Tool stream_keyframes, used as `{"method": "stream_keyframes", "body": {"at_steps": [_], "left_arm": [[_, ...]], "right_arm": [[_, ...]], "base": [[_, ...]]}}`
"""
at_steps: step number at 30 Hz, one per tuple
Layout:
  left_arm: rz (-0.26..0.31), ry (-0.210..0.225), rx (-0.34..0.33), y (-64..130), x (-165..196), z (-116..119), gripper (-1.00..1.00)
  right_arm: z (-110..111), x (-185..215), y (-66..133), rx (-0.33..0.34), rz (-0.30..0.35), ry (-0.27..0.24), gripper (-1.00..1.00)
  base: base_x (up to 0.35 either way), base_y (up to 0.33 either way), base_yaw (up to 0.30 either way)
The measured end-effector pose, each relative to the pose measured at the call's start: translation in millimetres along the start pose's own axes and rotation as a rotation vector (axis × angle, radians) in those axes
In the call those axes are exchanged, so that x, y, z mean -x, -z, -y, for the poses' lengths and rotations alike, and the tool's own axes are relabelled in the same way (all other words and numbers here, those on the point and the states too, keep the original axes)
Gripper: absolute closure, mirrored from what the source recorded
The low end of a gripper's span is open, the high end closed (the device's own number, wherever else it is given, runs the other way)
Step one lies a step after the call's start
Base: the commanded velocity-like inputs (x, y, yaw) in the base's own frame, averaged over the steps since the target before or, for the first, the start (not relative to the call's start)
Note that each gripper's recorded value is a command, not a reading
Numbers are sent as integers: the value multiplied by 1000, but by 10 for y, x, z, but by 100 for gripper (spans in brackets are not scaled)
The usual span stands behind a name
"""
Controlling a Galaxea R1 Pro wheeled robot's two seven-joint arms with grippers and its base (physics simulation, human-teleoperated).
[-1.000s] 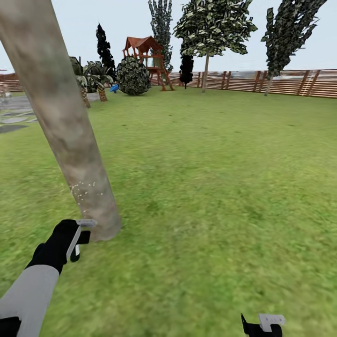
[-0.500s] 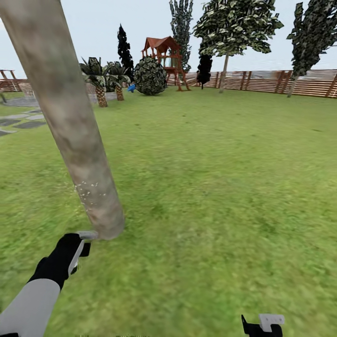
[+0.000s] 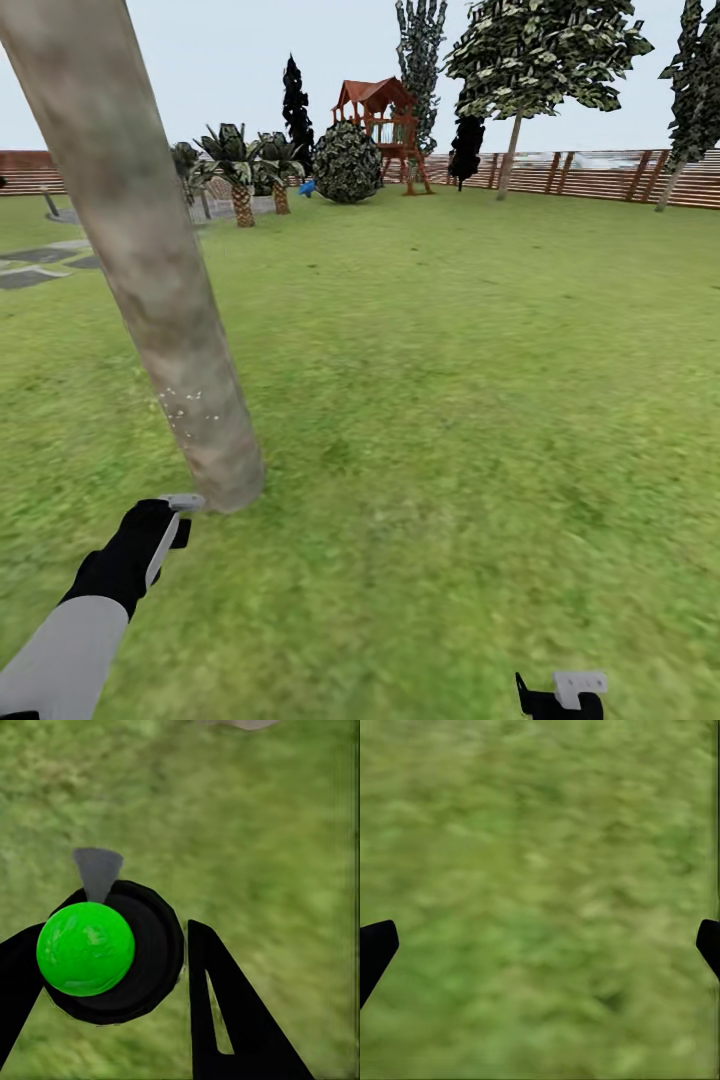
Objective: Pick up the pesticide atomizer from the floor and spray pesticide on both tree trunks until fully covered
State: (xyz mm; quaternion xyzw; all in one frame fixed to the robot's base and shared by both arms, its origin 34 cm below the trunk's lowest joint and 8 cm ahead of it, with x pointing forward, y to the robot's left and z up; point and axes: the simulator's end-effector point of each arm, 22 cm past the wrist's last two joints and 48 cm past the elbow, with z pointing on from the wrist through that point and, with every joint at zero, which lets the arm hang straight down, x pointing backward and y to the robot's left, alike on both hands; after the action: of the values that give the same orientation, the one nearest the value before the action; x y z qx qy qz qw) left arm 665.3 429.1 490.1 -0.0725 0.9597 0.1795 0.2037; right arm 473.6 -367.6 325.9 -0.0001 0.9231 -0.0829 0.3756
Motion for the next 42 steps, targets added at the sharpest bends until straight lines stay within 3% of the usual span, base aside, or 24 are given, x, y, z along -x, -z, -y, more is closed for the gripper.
{"method": "stream_keyframes", "body": {"at_steps": [14, 25, 32, 36, 42], "left_arm": [[-2, 3, 5, -6, -2, -35, 100], [-35, 1, -25, -55, -131, 66, 100], [-30, -3, -31, -34, -102, 101, 100], [-44, -3, -118, -29, -148, 301, 100], [-44, -7, -138, -23, -146, 344, 100]], "right_arm": [[-5, -1, -2, 2, 0, 0, -100], [-2, 0, -3, 0, 0, -2, -100], [-1, -2, -1, 0, -1, -2, -100], [0, 0, 0, 0, 0, -2, -100], [0, -1, -2, 0, 0, -2, -100]], "base": [[191, -237, 76], [3, -20, 263], [40, -22, 46], [225, -151, 1], [126, -223, 0]]}}
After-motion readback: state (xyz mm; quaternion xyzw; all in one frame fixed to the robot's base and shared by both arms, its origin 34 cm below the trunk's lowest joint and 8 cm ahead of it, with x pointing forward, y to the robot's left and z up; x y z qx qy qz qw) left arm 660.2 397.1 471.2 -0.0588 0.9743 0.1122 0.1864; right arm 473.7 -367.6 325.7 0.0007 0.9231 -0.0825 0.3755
